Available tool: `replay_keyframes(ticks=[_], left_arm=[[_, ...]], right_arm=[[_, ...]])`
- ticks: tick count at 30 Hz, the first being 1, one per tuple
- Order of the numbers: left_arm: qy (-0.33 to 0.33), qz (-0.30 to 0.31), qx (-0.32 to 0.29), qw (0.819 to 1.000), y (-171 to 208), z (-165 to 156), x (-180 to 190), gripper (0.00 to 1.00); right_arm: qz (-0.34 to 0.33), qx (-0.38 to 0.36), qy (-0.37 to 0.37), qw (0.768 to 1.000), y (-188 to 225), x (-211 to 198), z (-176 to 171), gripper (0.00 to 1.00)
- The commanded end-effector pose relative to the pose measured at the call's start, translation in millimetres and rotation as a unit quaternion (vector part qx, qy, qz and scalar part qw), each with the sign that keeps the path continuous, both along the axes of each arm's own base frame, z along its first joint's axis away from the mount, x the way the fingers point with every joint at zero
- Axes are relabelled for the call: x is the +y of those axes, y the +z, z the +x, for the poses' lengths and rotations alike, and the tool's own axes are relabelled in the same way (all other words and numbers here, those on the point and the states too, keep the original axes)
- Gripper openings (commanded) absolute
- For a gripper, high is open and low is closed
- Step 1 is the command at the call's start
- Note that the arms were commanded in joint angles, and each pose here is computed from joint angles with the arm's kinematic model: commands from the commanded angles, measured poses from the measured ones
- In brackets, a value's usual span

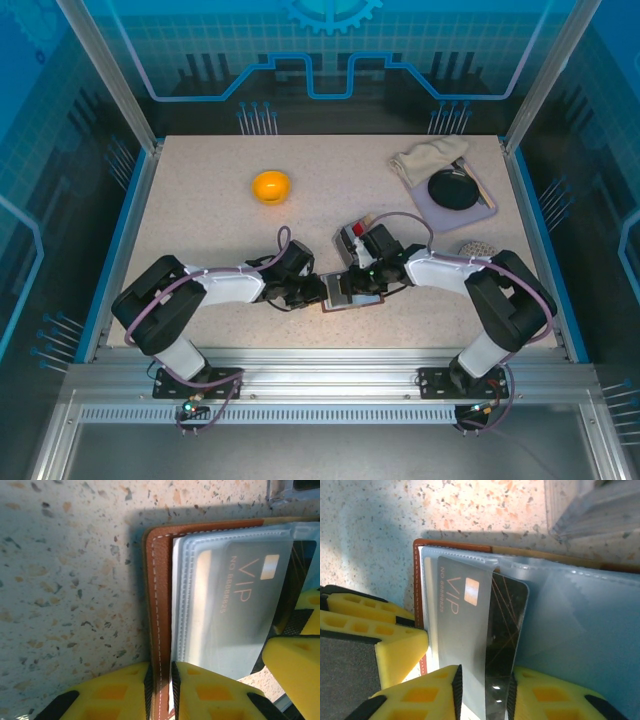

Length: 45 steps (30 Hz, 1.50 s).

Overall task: Put the credit cards into the card holder
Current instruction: Insert the credit card into the card slot.

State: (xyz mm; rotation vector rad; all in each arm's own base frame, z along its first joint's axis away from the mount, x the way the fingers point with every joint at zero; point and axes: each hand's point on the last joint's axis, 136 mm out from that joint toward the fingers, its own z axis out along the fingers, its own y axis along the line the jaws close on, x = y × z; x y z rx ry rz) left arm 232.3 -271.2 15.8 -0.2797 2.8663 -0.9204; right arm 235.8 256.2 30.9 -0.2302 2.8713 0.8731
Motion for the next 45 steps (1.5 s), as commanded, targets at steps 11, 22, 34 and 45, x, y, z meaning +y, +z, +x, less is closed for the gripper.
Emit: replay_keyframes(ticks=[11, 22, 34, 45], left_arm=[[-0.011, 0.025, -0.002, 1.0, -5.4, 0.5, 3.1, 0.22], [-0.012, 0.024, -0.005, 1.0, -3.5, 1.9, 2.3, 0.21], [-0.014, 0.024, -0.009, 1.0, -0.8, 4.5, 0.4, 0.21], [0.003, 0.04, -0.015, 0.999, 6.1, 5.4, 14.0, 0.26]], right_arm=[[-0.052, -0.027, -0.023, 0.998, 7.5, -8.8, 15.3, 0.4], [-0.051, -0.011, -0.015, 0.999, -4.4, 5.1, 18.7, 0.29], [0.002, -0.004, 0.029, 1.0, 8.7, 38.8, 3.8, 0.25], [-0.038, -0.066, -0.001, 0.997, 51.9, -2.6, 16.2, 0.43]])
